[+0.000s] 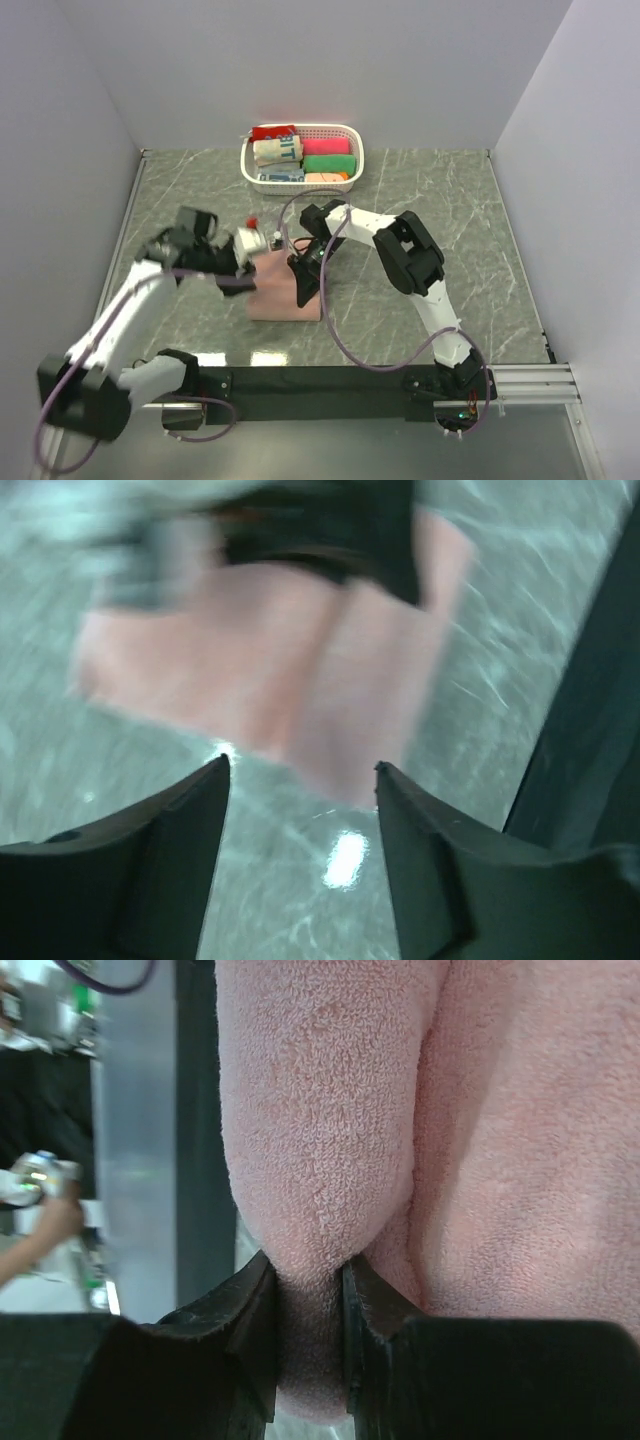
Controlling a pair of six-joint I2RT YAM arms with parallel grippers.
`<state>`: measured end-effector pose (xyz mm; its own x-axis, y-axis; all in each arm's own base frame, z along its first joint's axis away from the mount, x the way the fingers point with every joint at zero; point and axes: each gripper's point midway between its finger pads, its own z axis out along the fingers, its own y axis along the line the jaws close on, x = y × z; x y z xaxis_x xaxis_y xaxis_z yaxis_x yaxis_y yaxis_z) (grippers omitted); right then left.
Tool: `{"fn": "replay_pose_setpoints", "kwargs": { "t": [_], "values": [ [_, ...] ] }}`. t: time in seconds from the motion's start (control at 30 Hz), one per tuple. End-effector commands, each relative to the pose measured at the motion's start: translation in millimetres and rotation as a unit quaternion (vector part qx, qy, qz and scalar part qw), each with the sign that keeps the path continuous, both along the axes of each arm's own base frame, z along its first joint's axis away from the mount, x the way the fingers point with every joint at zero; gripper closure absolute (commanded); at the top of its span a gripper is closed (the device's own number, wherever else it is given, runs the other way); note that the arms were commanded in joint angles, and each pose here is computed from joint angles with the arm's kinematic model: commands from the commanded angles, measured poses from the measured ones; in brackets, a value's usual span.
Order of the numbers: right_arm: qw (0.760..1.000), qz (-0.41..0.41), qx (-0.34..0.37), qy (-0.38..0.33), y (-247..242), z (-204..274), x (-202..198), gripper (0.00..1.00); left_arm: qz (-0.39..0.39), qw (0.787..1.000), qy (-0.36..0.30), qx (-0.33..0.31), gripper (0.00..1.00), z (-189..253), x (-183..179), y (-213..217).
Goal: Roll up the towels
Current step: Roll the towel
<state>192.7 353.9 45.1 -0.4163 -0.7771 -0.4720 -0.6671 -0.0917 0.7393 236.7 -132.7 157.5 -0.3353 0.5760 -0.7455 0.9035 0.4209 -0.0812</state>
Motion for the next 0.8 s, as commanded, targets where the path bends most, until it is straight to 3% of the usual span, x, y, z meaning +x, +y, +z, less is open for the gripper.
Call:
{"fn": "replay_pose_setpoints", "kwargs": {
  "t": [0.0,0.23,0.57,0.7,0.77],
  "values": [
    [0.997,0.009,-0.068,0.038,-23,-28,-10,1.0,-0.063,0.99,-0.101,0.073,0.33,-23,-26,-7],
    [0.995,0.004,-0.081,0.058,-22,-41,-5,1.0,-0.163,0.97,-0.141,0.114,0.26,-56,-64,-51],
    [0.993,-0.004,-0.093,0.074,-22,-47,0,1.0,-0.176,0.949,-0.211,0.157,0.23,-103,-58,-78],
    [0.993,-0.003,-0.091,0.074,-21,-46,1,1.0,-0.185,0.94,-0.206,0.2,0.3,-128,-57,-75],
    [0.994,-0.002,-0.087,0.071,-21,-45,1,0.99,-0.191,0.938,-0.194,0.214,0.42,-131,-57,-73]
  ]
}}
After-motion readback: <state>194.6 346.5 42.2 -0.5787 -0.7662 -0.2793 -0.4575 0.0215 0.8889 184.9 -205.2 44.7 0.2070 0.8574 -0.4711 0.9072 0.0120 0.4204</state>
